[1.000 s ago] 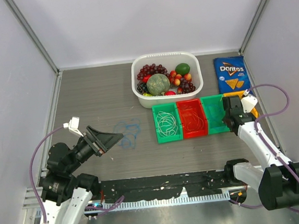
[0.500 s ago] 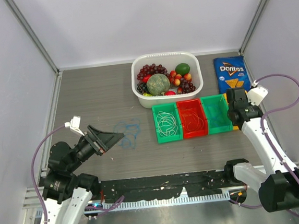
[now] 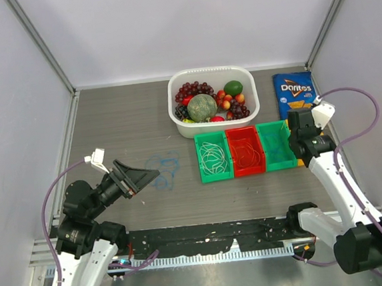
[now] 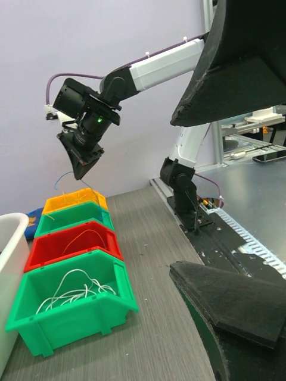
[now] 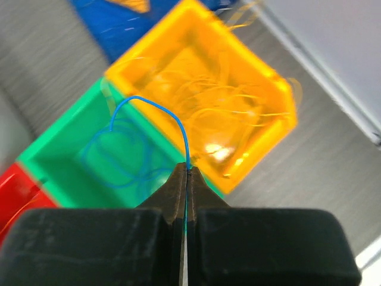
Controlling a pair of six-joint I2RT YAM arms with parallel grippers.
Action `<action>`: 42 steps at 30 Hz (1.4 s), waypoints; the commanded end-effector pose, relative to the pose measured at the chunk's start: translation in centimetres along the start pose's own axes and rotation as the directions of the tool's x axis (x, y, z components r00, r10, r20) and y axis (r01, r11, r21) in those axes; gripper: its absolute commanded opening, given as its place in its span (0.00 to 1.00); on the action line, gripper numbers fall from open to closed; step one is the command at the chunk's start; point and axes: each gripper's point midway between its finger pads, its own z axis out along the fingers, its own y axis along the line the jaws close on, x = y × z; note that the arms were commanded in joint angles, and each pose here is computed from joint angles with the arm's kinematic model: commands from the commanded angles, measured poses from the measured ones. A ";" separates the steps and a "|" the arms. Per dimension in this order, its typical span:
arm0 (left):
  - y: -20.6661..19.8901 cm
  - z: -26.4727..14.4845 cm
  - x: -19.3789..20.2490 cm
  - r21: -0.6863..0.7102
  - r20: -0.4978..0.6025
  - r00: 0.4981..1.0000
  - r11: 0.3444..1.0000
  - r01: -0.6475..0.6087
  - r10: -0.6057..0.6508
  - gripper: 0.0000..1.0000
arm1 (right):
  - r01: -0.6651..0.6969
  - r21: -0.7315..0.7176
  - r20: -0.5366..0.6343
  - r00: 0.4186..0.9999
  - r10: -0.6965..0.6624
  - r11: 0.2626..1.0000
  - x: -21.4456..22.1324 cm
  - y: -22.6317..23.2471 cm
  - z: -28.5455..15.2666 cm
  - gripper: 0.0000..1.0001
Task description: Untangle the cables
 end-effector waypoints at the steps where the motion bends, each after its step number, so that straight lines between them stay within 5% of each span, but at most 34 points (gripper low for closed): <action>1: -0.5 0.3 -0.2 0.036 0.007 1.000 0.999 -0.010 0.010 1.00 | 0.030 -0.251 -0.026 0.999 -0.038 0.968 0.8 6.2 -0.3 0.01; 15: 7.6 1.2 0.9 -0.254 0.024 0.993 0.960 0.121 -0.119 0.91 | 0.095 -0.300 -0.239 0.956 -0.171 0.949 8.7 10.2 4.6 0.02; 22: 11.3 2.5 1.4 -0.338 0.020 0.991 0.932 0.133 -0.134 0.87 | 0.100 -0.389 -0.066 0.989 -0.136 0.916 3.2 10.1 0.3 0.61; 26: 13.0 2.9 1.5 -0.370 0.029 0.991 0.919 0.135 -0.134 0.86 | 0.185 -0.463 0.050 0.982 -0.183 0.867 0.8 11.9 -4.1 0.67; 29: 14.2 3.2 1.4 -0.392 0.045 0.991 0.911 0.131 -0.123 0.85 | 0.287 -0.635 0.135 0.955 -0.263 0.717 2.3 16.7 -10.0 0.68; 34: 17.1 3.5 1.4 -0.452 0.090 0.988 0.879 0.150 -0.122 0.78 | 0.284 -0.920 0.161 0.903 -0.399 0.271 11.6 24.9 -22.1 0.57; 36: 18.4 3.4 1.2 -0.500 0.106 0.988 0.853 0.151 -0.113 0.70 | 0.252 -0.953 0.162 0.892 -0.421 0.168 14.5 26.6 -24.7 0.54; 40: 20.6 3.0 0.9 -0.614 0.108 0.989 0.775 0.150 -0.105 0.66 | 0.082 -0.992 0.034 0.910 -0.413 0.099 18.5 29.5 -26.4 0.51; 42: 21.2 3.0 1.0 -0.649 0.093 0.990 0.747 0.143 -0.109 0.66 | -0.001 -1.000 0.011 0.872 -0.489 -0.023 22.3 29.7 -28.5 0.54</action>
